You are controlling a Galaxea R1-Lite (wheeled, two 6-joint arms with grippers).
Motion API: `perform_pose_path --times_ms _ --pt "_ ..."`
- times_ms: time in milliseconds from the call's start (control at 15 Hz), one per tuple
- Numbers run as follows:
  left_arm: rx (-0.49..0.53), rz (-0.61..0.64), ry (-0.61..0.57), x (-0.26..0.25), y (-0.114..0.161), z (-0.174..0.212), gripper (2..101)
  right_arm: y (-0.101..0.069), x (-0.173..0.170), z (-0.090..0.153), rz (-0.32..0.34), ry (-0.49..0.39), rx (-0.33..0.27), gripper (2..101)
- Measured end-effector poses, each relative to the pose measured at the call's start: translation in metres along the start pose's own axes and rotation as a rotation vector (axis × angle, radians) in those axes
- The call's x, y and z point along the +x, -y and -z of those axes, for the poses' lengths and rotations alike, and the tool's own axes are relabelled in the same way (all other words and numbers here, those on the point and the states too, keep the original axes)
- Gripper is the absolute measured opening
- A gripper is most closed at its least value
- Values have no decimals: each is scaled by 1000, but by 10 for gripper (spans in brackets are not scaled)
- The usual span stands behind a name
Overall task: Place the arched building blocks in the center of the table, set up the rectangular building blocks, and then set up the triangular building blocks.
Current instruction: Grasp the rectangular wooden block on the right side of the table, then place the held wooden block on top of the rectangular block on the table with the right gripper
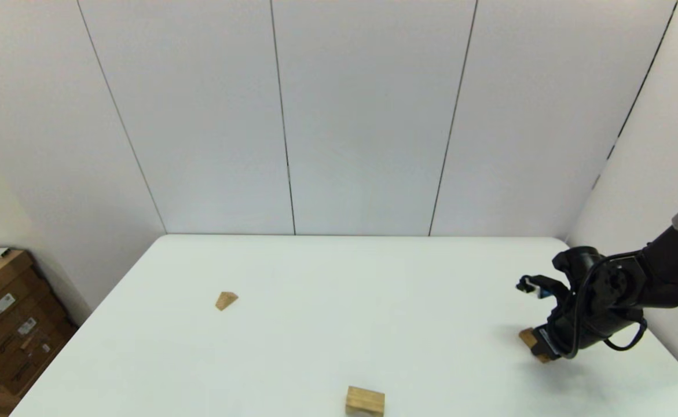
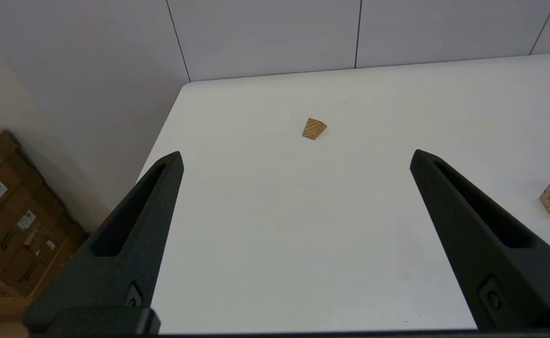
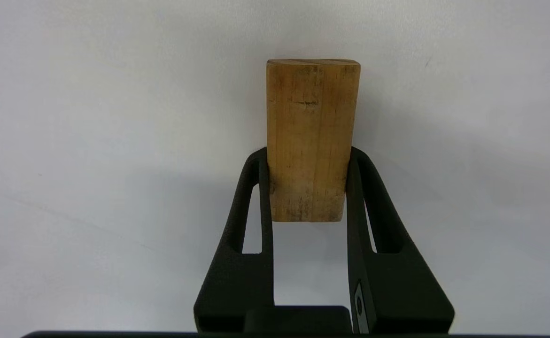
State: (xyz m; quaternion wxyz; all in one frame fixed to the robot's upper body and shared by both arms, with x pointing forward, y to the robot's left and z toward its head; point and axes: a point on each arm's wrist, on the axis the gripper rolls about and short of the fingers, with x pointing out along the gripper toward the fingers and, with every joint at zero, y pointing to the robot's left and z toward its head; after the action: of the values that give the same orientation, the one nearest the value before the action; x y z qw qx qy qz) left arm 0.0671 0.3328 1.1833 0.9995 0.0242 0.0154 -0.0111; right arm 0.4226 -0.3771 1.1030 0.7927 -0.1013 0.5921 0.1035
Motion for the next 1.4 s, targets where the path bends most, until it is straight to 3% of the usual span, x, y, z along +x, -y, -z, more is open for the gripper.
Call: perform_pose_path --times_ms 267,400,467,667,933,1133,1400 --pt "0 0 0 0 0 0 978 -5 -19 0 4 37 -17 242" --pt "0 0 0 0 0 0 978 -21 -43 -2 2 88 -71 242" --pt "0 0 0 0 0 0 978 -35 -57 -3 -5 121 -112 242" --pt "0 0 0 0 0 0 978 -102 -95 1 -64 211 -319 242" --pt "-1 0 0 0 0 0 978 -185 -129 24 -180 295 -577 242" --pt "0 0 0 0 0 0 978 -219 -132 32 -234 298 -698 242" --pt "-2 0 0 0 0 0 978 -246 -116 25 -261 259 -768 242"
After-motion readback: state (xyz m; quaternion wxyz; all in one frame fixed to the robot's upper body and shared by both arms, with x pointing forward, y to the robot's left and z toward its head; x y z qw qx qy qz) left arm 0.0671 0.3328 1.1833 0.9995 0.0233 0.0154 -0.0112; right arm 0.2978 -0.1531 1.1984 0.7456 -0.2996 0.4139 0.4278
